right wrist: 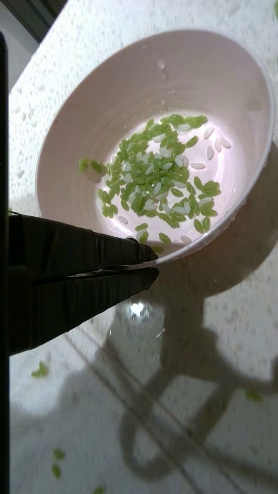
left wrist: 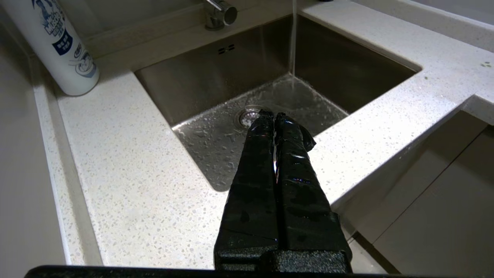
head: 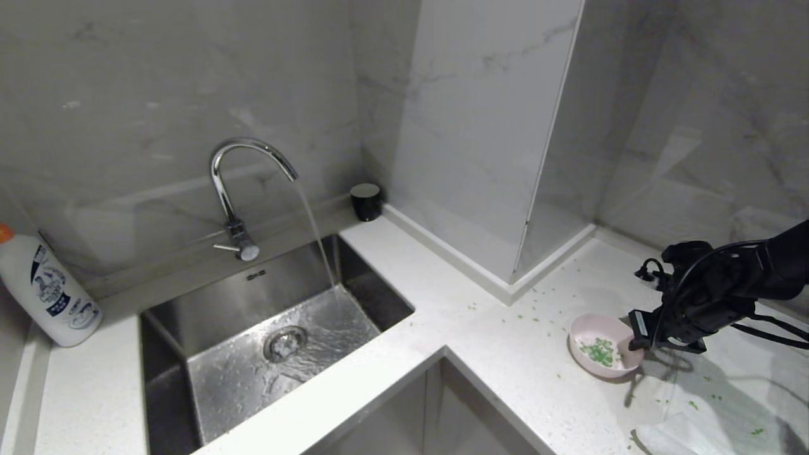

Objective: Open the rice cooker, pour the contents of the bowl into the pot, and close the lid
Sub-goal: Fill a bowl with water from the tap

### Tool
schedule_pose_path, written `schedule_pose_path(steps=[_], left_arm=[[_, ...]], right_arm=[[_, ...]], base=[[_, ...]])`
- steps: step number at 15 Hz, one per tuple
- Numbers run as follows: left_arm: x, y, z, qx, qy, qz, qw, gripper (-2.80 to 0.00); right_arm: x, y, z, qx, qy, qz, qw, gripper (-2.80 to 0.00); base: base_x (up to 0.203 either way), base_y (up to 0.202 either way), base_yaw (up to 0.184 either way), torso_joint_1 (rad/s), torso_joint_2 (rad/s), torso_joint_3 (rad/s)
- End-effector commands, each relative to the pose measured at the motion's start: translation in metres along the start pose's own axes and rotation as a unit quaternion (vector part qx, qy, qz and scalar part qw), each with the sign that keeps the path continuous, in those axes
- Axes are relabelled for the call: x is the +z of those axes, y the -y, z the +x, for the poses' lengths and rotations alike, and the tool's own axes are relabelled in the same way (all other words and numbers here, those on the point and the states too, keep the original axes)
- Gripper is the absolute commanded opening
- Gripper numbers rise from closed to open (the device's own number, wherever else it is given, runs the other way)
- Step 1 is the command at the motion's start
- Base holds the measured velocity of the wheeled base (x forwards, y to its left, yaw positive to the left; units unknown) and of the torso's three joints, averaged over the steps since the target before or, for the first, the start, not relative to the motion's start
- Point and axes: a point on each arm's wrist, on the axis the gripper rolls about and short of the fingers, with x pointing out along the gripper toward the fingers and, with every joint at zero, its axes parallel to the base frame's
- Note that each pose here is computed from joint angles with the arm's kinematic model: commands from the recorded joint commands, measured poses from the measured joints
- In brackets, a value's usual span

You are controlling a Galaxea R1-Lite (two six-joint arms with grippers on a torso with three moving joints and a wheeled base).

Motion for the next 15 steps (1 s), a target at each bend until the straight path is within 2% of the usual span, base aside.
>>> schedule_pose_path(steps=[1,7,15], left_arm=[[0.0,0.0,0.0,0.001,-0.001,-0.001,1.0,-2.8],[0.0,0.0,0.0,0.001,-0.001,-0.001,1.0,-2.8],[0.0,0.0,0.0,0.001,0.0,-0.005,1.0,-2.8]], right_arm=[[0.001,-0.013,-0.007,0.006,0.008,-0.008,1.0,-2.8],[-0.007,-0.032,-0.018,0.015,0.009,-0.016,1.0,-2.8],[-0.008,-0.089,-0.023,0.048,0.017,-0.029,0.998,-2.8]], base=[[0.0,0.0,0.0,0.0,0.0,0.0],[0.0,0.0,0.0,0.0,0.0,0.0],[0.0,0.0,0.0,0.0,0.0,0.0]])
